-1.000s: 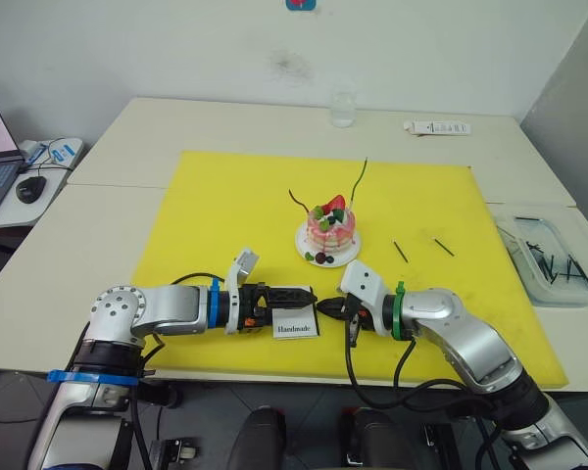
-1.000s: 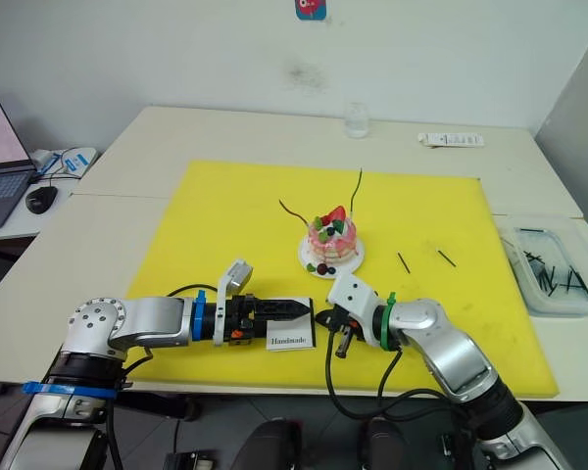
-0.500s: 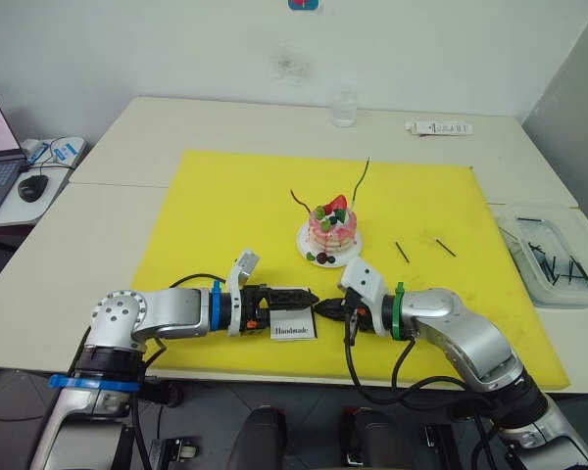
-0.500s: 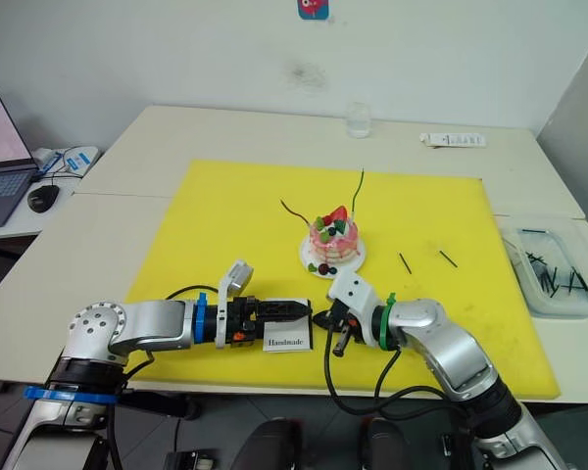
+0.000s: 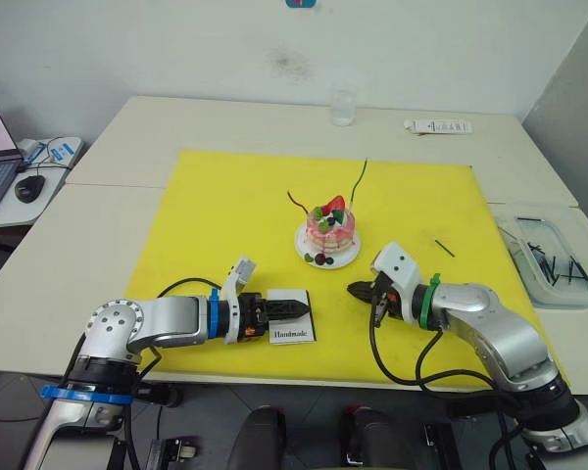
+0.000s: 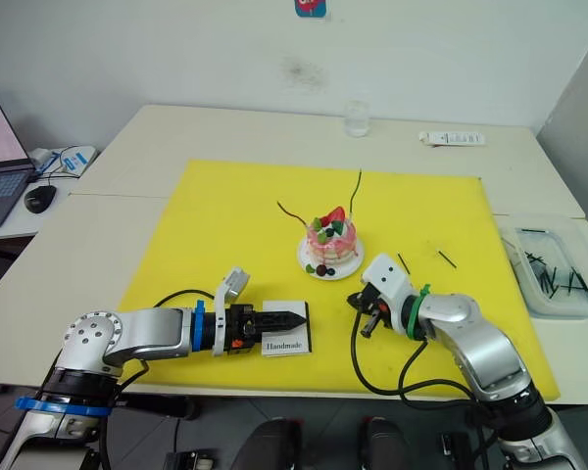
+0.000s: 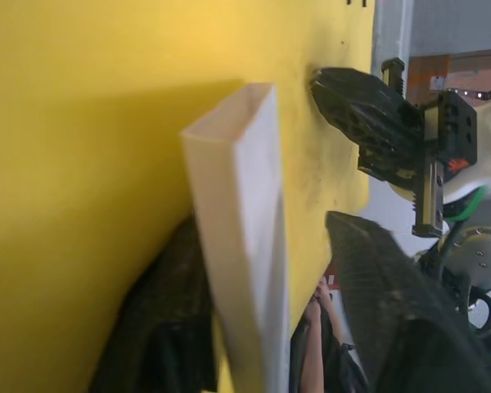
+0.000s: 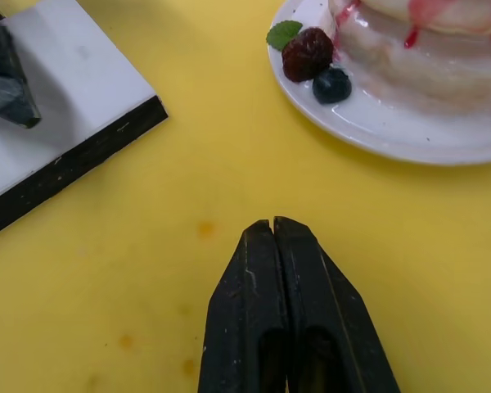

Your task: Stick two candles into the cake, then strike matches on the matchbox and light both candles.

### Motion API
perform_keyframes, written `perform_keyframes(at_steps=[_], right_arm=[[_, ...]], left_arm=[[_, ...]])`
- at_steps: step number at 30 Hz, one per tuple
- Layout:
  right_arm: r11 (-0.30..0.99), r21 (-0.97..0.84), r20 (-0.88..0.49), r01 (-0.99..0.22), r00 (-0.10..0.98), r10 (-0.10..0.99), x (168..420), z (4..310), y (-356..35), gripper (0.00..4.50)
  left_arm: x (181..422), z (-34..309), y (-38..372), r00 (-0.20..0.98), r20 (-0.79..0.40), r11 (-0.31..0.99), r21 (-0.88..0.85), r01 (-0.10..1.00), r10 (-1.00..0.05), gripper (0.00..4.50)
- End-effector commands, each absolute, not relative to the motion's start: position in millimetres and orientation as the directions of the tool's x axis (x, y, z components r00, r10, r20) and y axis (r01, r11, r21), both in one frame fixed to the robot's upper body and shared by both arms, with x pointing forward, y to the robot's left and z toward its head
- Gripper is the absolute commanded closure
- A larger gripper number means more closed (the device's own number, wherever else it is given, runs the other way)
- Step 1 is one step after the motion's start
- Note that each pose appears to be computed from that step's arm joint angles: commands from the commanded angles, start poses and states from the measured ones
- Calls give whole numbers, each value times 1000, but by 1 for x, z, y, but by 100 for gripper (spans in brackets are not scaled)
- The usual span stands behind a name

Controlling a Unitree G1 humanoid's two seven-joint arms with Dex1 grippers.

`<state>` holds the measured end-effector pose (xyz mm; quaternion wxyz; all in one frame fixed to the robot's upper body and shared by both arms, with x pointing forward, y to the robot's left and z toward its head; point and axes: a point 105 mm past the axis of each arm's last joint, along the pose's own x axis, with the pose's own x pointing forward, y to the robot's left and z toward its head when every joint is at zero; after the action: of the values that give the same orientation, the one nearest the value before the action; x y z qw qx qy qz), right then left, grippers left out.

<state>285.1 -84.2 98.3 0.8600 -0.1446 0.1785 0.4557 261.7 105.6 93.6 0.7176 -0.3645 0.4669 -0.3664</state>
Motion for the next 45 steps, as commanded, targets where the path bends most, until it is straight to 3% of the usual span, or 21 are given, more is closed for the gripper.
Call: perform_keyframes(at_steps=[1, 4, 10, 13, 19, 23, 26, 33, 45], right_arm=[[537, -108, -395, -837, 531, 749, 280, 112, -81, 450], [551, -108, -380, -827, 547, 746, 280, 114, -81, 450], [570, -112, -350, -814, 570, 744, 284, 124, -87, 450], [598, -123, -304, -792, 604, 737, 285, 141, -98, 450], [632, -208, -237, -747, 665, 708, 292, 169, -123, 450], [720, -243, -221, -650, 760, 611, 311, 171, -149, 450], [778, -205, -188, -594, 804, 564, 321, 170, -159, 390], [834, -209, -139, -511, 859, 492, 336, 145, -166, 145], [895, -122, -103, -430, 902, 420, 363, 113, -162, 145]], left_arm=[[253, 86, 102, 256, -425, 474, -862, 179, -868, 352], [253, 86, 103, 255, -422, 471, -864, 179, -870, 448], [253, 98, 105, 258, -363, 419, -882, 216, -896, 448], [259, 144, 111, 248, -175, 258, -896, 362, -953, 448], [258, 211, 117, 183, 83, 38, -818, 574, -980, 448], [248, 215, 107, 148, 99, 23, -755, 655, -984, 448], [248, 216, 100, 170, 118, 39, -701, 712, -978, 450], [255, 213, 95, 248, 151, 86, -670, 737, -957, 450], [256, 209, 96, 276, 131, 122, -665, 737, -952, 450]])
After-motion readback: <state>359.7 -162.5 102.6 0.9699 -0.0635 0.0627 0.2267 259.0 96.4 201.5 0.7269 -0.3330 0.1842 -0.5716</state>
